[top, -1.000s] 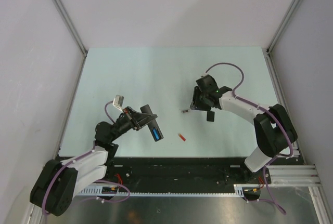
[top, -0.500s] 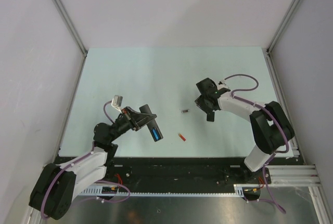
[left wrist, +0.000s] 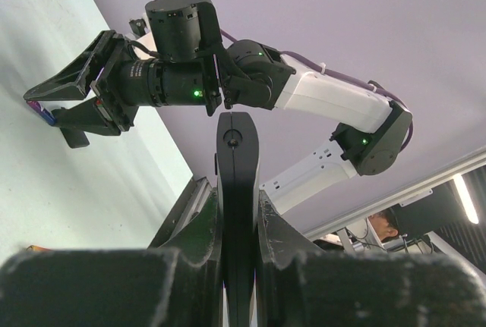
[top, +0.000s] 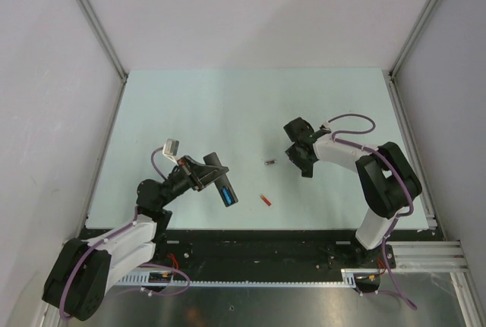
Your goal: Load the batteries into the remote control
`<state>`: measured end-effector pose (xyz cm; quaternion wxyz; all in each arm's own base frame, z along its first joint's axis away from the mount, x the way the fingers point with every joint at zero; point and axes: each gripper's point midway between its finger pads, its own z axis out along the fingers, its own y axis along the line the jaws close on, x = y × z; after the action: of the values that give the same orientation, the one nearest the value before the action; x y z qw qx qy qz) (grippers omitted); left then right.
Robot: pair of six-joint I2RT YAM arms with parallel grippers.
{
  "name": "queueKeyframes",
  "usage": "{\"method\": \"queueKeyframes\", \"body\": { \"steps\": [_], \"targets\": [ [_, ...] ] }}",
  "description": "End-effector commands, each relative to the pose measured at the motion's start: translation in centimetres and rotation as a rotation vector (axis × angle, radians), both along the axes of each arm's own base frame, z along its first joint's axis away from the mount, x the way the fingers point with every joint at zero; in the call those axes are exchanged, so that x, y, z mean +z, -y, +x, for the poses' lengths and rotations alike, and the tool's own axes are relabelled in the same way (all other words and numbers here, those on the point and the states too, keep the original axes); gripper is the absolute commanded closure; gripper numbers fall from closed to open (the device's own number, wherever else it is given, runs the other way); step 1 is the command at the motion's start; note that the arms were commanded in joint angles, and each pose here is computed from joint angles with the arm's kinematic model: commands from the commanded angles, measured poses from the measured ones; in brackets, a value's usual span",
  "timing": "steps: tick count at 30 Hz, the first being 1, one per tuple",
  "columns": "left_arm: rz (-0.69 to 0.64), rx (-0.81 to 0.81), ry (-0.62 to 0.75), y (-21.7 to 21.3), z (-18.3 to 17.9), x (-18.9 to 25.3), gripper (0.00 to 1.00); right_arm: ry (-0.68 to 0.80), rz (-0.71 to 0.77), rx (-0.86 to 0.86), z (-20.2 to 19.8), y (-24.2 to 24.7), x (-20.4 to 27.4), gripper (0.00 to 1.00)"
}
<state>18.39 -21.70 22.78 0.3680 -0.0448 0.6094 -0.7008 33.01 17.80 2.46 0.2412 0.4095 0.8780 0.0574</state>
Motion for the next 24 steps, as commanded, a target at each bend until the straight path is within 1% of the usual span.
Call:
{"method": "queueKeyframes", "body": {
  "steps": [1, 7, 12, 13, 15, 19, 22, 24],
  "targets": [
    [0.015, -0.001, -0.036, -0.5, -1.0, -2.3, 1.00, -0.046, -0.044, 0.014, -0.8, 0.7, -1.1, 0.66],
    [0.018, -0.002, -0.042, -0.5, -1.0, -2.5, 1.00, -0.042, -0.024, 0.045, -0.8, 0.3, -0.4, 0.55],
    [0.019, -0.002, -0.043, -0.5, -1.1, -2.6, 1.00, -0.044, 0.012, 0.065, -0.9, -0.5, -0.1, 0.49],
    [0.019, -0.001, -0.043, -0.5, -1.0, -2.6, 1.00, -0.042, 0.016, 0.067, -0.9, -0.5, -0.1, 0.46],
    [0.019, -0.001, -0.040, -0.5, -1.0, -2.5, 1.00, -0.048, 0.023, 0.067, -1.0, -0.6, -0.1, 0.44],
    [0.021, 0.000, -0.042, -0.5, -1.0, -2.6, 1.00, -0.037, 0.029, 0.072, -0.9, -0.9, 0.3, 0.36],
    [0.022, -0.003, -0.040, -0.4, -1.0, -2.6, 1.00, -0.027, 0.032, 0.076, -0.7, -1.0, 0.9, 0.35],
    [0.022, -0.003, -0.040, -0.4, -1.0, -2.6, 1.00, 0.004, 0.030, 0.105, -0.3, -1.6, 2.5, 0.34]
  ]
}}
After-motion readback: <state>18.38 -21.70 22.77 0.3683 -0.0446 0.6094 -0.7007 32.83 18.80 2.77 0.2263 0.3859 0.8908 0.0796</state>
